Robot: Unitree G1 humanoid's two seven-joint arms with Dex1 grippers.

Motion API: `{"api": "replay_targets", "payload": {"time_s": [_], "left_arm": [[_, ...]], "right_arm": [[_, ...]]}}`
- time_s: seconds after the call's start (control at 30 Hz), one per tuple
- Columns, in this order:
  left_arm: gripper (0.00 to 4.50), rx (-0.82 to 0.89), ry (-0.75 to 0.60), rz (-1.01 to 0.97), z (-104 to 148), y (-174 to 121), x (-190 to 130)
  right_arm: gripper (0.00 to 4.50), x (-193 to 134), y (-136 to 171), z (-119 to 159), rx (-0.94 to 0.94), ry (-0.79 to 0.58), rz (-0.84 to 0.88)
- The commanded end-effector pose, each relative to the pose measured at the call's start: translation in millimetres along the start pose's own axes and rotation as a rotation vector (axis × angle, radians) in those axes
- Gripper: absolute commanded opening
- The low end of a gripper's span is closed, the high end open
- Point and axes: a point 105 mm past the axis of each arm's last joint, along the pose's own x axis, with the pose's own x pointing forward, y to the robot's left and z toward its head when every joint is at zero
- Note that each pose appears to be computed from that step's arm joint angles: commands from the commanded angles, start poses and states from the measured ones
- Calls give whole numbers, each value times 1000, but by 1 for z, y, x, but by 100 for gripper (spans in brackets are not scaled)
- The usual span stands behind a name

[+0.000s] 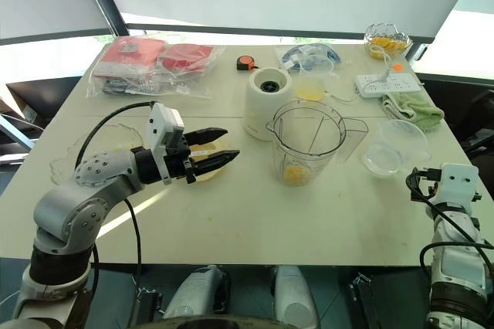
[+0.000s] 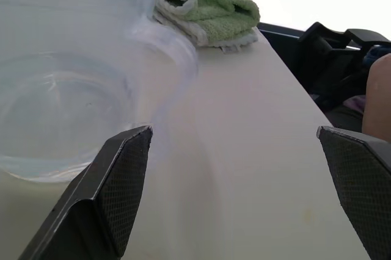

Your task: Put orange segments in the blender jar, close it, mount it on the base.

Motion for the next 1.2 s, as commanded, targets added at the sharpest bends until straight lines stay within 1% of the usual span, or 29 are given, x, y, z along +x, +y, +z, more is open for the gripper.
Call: {"api": "replay_targets", "payload": {"time_s": [0.03,0.27,0.4,0.53,0.6,0.67,0.87,1.07,1.2], "left_arm": [[285,36,-30,-10,11,-3,0],[285,42,-19,-14,9,-4,1],[285,22,-15,-27,8,-6,1],[285,-9,45,-60,-6,-14,-10],[290,-14,70,-56,-12,-14,-15],[290,-24,73,-49,-12,-14,-19],[290,-36,84,-45,-10,-14,-27],[290,-25,97,-44,-5,-11,-32],[290,-15,67,-27,8,0,-36]], "right_arm": [[450,8,-4,16,-11,-62,-16],[450,16,2,22,0,-85,-2],[450,25,2,17,-12,-64,-10],[450,33,2,11,-15,-49,-26],[397,37,4,13,-10,-55,-25],[323,41,6,15,-8,-60,-23],[4,47,10,19,-6,-80,-24],[4,47,10,21,-17,-94,-26],[4,47,8,56,-61,-211,-14]]}}
